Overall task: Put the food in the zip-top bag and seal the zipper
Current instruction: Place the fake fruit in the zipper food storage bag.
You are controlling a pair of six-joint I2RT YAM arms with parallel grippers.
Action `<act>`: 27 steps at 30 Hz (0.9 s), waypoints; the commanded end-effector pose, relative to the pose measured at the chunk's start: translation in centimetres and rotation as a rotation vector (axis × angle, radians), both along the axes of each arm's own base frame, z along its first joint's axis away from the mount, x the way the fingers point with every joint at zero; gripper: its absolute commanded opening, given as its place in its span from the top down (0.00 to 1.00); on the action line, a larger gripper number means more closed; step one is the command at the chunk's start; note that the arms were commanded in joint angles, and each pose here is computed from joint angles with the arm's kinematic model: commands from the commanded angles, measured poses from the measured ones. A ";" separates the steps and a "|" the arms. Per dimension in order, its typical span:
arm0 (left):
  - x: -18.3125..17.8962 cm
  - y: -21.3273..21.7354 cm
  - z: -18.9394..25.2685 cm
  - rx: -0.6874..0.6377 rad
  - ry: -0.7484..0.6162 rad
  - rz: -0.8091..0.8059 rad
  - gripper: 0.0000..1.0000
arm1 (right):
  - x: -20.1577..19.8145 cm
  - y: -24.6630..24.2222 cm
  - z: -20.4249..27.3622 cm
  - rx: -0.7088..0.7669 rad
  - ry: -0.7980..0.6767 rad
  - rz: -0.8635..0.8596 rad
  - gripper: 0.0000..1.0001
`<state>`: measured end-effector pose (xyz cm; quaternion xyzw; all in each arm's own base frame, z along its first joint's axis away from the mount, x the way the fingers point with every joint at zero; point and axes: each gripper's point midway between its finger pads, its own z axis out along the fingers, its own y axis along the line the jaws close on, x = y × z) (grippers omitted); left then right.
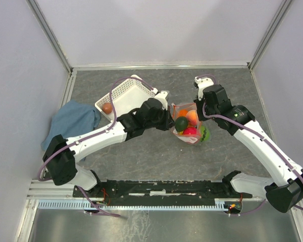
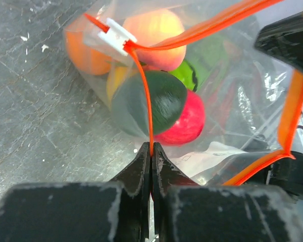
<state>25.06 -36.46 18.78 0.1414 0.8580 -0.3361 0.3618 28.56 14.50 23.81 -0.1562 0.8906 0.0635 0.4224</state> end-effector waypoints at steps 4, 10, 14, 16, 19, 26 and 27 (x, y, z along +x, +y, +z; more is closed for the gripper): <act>-0.8 -0.1 9.3 -0.099 -0.086 -0.047 0.97 | 0.9 -3.0 2.9 -0.105 -0.093 -0.106 0.99; -0.8 0.2 8.5 -0.036 -0.063 -0.052 0.97 | 0.2 -3.1 3.5 -0.113 -0.076 -0.083 0.99; -0.3 0.9 6.5 0.046 -0.041 -0.023 0.97 | 0.1 -2.9 2.7 -0.133 -0.037 -0.065 0.98; -0.3 0.9 5.9 0.057 -0.029 -0.022 0.96 | 0.0 -2.4 2.6 -0.110 -0.036 -0.046 0.99; -0.3 0.9 5.7 0.066 -0.026 -0.019 0.92 | 0.2 -1.7 2.8 -0.075 -0.047 -0.029 0.99; 0.1 1.2 6.2 0.068 -0.041 0.003 0.76 | 0.6 -1.2 2.9 -0.064 -0.048 -0.020 0.99; 0.2 1.3 6.3 0.068 -0.044 0.009 0.73 | 0.6 -1.2 2.8 -0.065 -0.047 -0.021 0.99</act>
